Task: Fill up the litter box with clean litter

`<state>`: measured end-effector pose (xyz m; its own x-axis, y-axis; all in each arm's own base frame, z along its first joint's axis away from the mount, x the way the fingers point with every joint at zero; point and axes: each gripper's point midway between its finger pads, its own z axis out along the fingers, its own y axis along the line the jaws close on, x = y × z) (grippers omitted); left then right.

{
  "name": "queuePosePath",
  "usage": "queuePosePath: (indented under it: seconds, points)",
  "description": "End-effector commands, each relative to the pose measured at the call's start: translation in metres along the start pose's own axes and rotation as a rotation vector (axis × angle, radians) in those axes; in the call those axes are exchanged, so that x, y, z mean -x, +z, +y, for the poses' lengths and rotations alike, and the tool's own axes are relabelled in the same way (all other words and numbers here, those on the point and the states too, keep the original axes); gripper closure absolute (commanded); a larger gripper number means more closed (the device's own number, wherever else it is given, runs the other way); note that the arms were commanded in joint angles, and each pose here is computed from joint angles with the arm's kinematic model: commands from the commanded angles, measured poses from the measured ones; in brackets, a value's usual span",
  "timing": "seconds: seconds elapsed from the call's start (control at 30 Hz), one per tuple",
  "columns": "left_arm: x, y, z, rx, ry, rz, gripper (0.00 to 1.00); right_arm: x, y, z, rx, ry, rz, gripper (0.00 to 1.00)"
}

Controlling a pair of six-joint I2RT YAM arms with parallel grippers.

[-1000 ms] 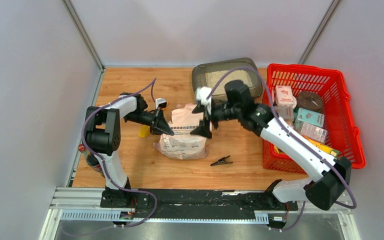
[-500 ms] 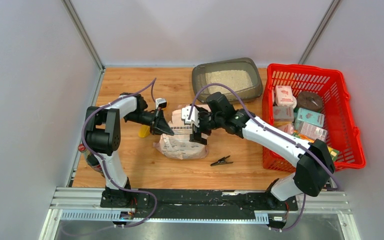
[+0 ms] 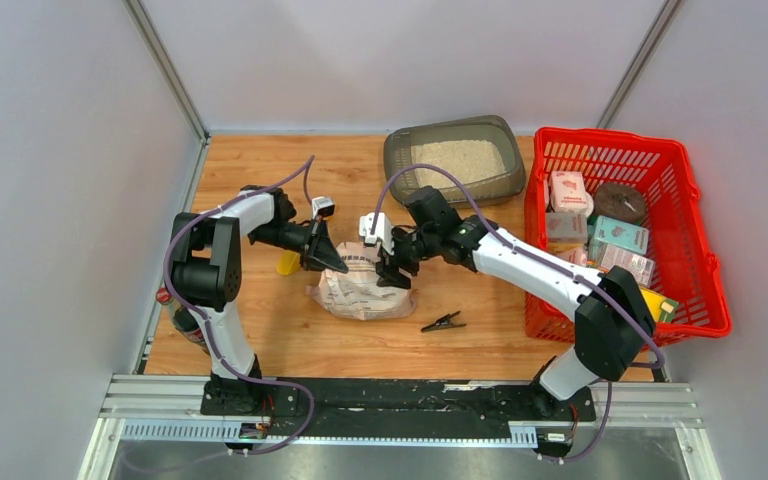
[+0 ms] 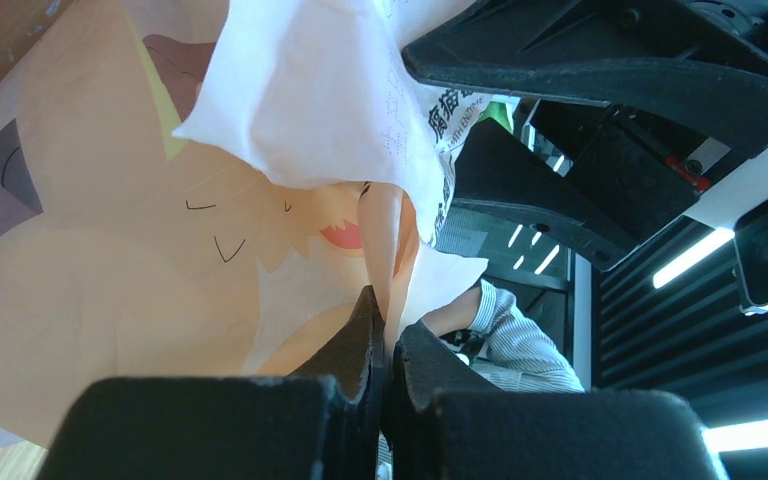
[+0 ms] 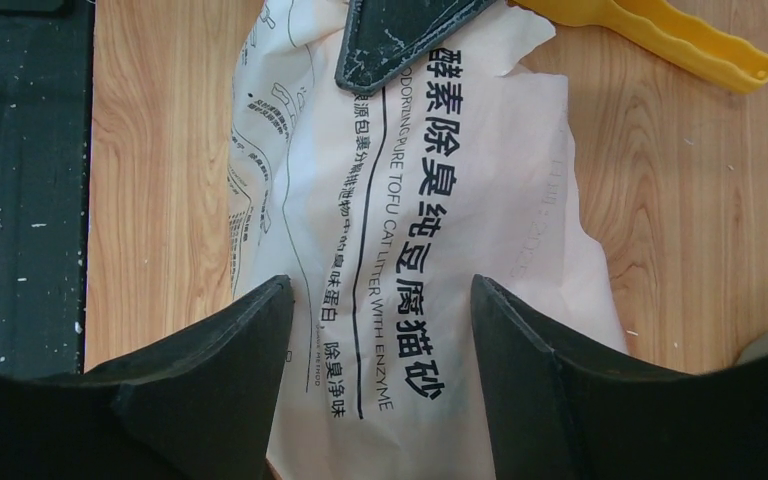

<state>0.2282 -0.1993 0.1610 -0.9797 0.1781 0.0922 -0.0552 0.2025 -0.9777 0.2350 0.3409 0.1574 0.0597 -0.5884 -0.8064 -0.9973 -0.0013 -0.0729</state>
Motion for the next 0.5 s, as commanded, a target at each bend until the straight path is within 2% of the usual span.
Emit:
queuePosePath:
  seconds: [0.0,0.07,0.17,0.27,0.4,0.47]
  points:
    - [-0.003,-0.009,-0.076,-0.272,-0.177,-0.068,1.00,-0.004,0.005,0.011,0.066,0.096,0.018,0.39]
    - [-0.003,-0.010,-0.076,-0.273,-0.176,-0.071,1.00,-0.011,0.003,0.009,0.057,0.106,0.041,0.38]
    - [-0.003,-0.012,-0.078,-0.274,-0.172,-0.079,1.00,-0.022,-0.003,0.014,0.074,0.057,0.071,0.28]
    - [-0.003,-0.013,-0.077,-0.275,-0.177,-0.082,1.00,-0.038,-0.006,0.022,0.109,0.020,0.120,0.28]
    - [-0.002,-0.015,-0.078,-0.276,-0.175,-0.089,1.00,-0.051,-0.014,0.020,0.094,0.014,0.178,0.58]
    - [-0.002,-0.016,-0.077,-0.275,-0.174,-0.092,1.00,-0.057,-0.021,0.018,0.086,0.037,0.191,0.65]
